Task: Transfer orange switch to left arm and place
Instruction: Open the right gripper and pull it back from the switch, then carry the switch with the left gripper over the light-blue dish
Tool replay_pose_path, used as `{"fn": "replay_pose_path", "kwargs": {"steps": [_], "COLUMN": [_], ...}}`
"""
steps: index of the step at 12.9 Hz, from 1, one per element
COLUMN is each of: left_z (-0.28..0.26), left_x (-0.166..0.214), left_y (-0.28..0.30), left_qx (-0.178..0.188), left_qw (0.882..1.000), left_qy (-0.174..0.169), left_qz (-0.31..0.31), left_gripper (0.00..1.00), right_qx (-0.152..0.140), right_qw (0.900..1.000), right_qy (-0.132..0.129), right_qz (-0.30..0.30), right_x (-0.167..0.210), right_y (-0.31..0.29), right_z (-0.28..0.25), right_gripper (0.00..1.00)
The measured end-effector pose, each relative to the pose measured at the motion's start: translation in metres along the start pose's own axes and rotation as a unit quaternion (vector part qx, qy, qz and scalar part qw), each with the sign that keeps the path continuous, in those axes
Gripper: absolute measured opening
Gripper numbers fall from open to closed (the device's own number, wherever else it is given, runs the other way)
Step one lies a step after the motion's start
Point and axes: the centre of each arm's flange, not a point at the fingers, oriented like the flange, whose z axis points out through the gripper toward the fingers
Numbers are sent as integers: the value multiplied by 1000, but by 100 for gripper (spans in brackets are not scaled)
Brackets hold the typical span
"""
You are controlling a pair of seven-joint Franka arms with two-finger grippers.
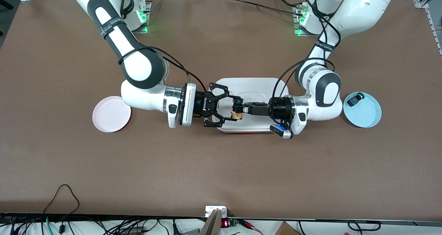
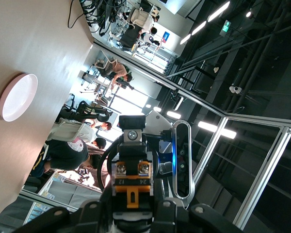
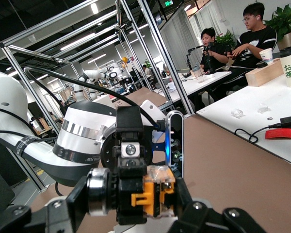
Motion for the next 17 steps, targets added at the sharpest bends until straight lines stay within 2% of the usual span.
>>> {"fn": "replay_pose_path", "kwargs": {"steps": [2,4,6,8,10,12,14,16,17], "left_z": [0,-1,-2,-5,-17,-29,-44,-64,-76], "left_x": [0,1,1,1,4,4,2,0,-1], "left_y": [0,0,0,1,11,26,39,48,53], "left_qx": [0,0,4,39,108,179,248,325,371], "left_qw": [1000,1000,1000,999,992,978,958,928,906], "left_qy": [0,1,1,-9,-27,-57,-87,-122,-138], "left_qz": [0,0,1,18,53,88,115,137,147], "left_gripper": [34,34,34,34,34,34,34,34,34], "right_qx": [-3,-9,4,30,54,83,115,140,149], "right_qw": [1000,1000,1000,999,998,996,993,989,987], "right_qy": [4,14,25,15,-10,-24,-37,-49,-57], "right_qz": [2,6,2,0,0,1,0,-1,-1], "right_x": [5,17,31,36,38,39,36,33,31], "right_y": [2,10,20,35,54,68,75,79,80], "right_z": [-4,-16,-35,-64,-107,-155,-194,-229,-246], "right_gripper": [99,100,100,100,100,100,100,100,100]}}
